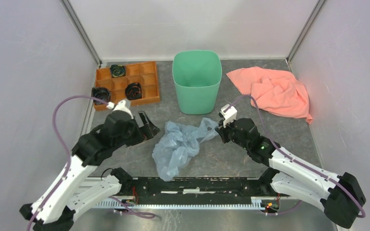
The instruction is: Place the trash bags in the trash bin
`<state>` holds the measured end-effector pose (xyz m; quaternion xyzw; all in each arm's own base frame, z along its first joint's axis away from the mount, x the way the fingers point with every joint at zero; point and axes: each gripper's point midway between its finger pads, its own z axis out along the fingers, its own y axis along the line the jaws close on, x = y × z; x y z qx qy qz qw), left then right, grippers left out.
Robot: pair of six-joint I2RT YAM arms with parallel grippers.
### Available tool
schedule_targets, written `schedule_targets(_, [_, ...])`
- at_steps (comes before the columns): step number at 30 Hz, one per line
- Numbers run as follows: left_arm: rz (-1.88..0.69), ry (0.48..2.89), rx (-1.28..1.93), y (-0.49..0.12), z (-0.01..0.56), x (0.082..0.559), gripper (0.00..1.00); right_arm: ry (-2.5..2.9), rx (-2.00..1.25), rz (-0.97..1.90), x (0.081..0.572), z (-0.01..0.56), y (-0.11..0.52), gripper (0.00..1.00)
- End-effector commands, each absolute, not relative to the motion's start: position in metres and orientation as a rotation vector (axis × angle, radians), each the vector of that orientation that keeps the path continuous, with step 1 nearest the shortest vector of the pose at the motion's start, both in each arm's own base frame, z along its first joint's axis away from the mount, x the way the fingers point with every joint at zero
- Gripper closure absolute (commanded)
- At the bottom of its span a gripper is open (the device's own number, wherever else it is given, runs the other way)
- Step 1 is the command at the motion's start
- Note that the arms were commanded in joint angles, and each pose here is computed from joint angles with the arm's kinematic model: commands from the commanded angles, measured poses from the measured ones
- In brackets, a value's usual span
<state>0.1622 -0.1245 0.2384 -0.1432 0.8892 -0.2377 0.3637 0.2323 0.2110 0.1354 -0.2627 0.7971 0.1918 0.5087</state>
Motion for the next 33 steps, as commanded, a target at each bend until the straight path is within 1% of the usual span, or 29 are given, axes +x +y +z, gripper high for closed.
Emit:
schedule_targets(1, [-0.654, 2.455, -0.174, -0.154, 0.22, 0.157, 0.0, 1.856, -0.659, 0.507, 0.233, 0.164, 0.219, 1.0])
schedule_targets(4, [-0.77, 2.493, -0.069, -0.177, 0.224, 0.154, 0.0, 1.875, -0.646, 0.5, 0.234, 0.166, 0.219, 1.0])
schedule_targets(7, [-0.89, 2.464, -0.024, -0.196, 0.227, 0.144, 0.0, 1.88, -0.62, 0.539, 0.233, 0.172, 0.223, 1.0])
schedule_targets(12, [-0.909, 2.458, 0.027, -0.228, 0.198, 0.107, 0.0, 1.896, -0.511, 0.599, 0.236, 0.182, 0.228, 1.0])
schedule_targets(15, [-0.783, 2.475, 0.102, -0.245, 0.181, 0.093, 0.02, 1.944, -0.353, 0.519, 0.248, 0.18, 0.212, 1.0])
schedule_targets(17, [-0.598, 2.461, 0.092, -0.234, 0.174, 0.095, 0.01, 1.964, -0.243, 0.464, 0.254, 0.177, 0.199, 1.0])
schedule_targets(19, [-0.516, 2.443, 0.083, -0.231, 0.169, 0.094, 0.01, 1.974, -0.172, 0.446, 0.255, 0.175, 0.192, 1.0])
schedule_targets(25, [-0.427, 2.373, 0.113, -0.258, 0.137, 0.075, 0.0, 1.992, -0.029, 0.447, 0.256, 0.167, 0.184, 1.0])
schedule_targets(30, [-0.331, 2.324, 0.147, -0.285, 0.123, 0.065, 0.0, 2.029, -0.02, 0.426, 0.258, 0.165, 0.185, 1.0])
schedule_targets(33, [-0.208, 2.332, 0.161, -0.289, 0.102, 0.064, 0.0, 2.031, -0.018, 0.429, 0.257, 0.167, 0.185, 1.0])
